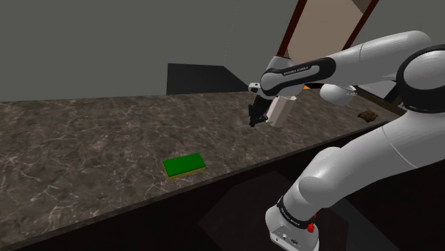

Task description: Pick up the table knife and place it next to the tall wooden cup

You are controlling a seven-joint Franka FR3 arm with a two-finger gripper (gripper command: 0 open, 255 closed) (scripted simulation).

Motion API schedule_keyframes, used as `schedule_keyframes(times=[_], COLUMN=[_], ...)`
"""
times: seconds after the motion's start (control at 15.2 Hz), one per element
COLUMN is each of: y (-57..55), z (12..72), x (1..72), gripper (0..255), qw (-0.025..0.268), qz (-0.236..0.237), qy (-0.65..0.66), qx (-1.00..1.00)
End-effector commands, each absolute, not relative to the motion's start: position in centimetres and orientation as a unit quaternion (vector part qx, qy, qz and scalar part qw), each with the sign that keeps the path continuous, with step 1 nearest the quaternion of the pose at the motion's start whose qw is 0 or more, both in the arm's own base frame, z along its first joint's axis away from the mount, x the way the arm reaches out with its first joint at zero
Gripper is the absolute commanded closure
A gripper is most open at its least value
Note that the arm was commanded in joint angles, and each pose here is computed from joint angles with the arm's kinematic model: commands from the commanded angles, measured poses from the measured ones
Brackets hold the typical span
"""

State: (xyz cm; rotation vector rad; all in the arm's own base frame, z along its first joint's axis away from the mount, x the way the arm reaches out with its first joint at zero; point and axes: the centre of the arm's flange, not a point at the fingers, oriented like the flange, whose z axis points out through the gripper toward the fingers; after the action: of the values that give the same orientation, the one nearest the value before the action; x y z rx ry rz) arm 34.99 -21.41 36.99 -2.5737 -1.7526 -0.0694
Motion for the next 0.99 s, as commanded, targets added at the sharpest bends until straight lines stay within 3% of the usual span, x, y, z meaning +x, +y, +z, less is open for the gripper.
schedule_keyframes(times=[0.0, 0.26, 0.33, 0.66, 0.92], y=[-21.4, -21.4, -21.4, -21.4, -21.7], z=[36.9, 36.9, 36.9, 36.9, 41.9], x=[35.0, 35.0, 35.0, 35.0, 34.9], gripper=[255, 255, 0, 0, 0], qw=[0.013, 0.013, 0.013, 0.013, 0.013], qz=[-0.022, -0.022, -0.022, -0.022, -0.022], qy=[-0.563, -0.563, -0.563, -0.563, -0.563], qx=[-0.826, -0.826, -0.826, -0.826, -0.826])
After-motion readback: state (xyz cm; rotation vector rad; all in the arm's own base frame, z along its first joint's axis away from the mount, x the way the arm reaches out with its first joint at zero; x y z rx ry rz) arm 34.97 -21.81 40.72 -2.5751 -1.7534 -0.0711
